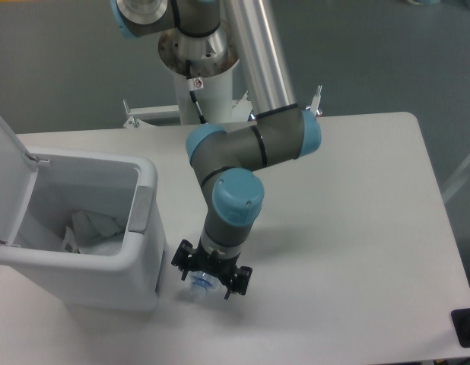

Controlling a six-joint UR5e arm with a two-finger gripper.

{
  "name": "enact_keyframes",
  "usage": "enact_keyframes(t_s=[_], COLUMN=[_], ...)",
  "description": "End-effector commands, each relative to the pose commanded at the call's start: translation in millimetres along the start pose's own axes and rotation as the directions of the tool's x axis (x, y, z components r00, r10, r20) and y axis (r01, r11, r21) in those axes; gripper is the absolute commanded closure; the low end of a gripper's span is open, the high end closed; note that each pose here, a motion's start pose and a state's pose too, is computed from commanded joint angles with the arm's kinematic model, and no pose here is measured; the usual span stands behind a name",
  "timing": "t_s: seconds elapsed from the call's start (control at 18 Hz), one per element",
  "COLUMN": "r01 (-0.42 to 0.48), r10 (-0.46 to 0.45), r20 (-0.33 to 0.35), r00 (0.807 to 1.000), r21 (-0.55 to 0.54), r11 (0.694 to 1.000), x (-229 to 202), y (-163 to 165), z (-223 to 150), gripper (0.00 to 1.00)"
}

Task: Place the trash in the trash can
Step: 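Close the gripper on the bottle cap end and lift the bottle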

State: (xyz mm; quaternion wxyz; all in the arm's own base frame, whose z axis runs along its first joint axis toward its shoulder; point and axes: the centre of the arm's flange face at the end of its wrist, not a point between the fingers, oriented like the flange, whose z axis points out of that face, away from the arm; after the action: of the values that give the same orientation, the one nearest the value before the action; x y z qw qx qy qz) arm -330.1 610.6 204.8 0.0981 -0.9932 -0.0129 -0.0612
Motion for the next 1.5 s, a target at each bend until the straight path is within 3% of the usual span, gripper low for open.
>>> enact_keyframes(t_s=[0.28, 0.33, 0.67, 0.83, 1.22, 1.5], r01=[0.004, 0.007, 0.026, 0.032, 0.027, 0.034], r10=[-0.005, -0.008, -0.026, -0.032, -0.028, -0.04], r20=[-0.017, -0.017, -0.019, -0.012, 0.021, 0.033], r00=[1.0, 1.0, 0.999, 0.999, 0.999, 0.999], r21=[-0.022, -0.022, -0.023, -0.016, 0.035, 0.158], r11=[1.0, 1.0, 0.999, 0.999, 0.999, 0.987], x=[4, 3, 7, 7, 2, -30], y=[0, -1, -3, -5, -22, -36], z=[19, 19, 20, 15, -15, -68], gripper=[0.0, 0.05, 0.66, 0.86, 0.94, 0.97])
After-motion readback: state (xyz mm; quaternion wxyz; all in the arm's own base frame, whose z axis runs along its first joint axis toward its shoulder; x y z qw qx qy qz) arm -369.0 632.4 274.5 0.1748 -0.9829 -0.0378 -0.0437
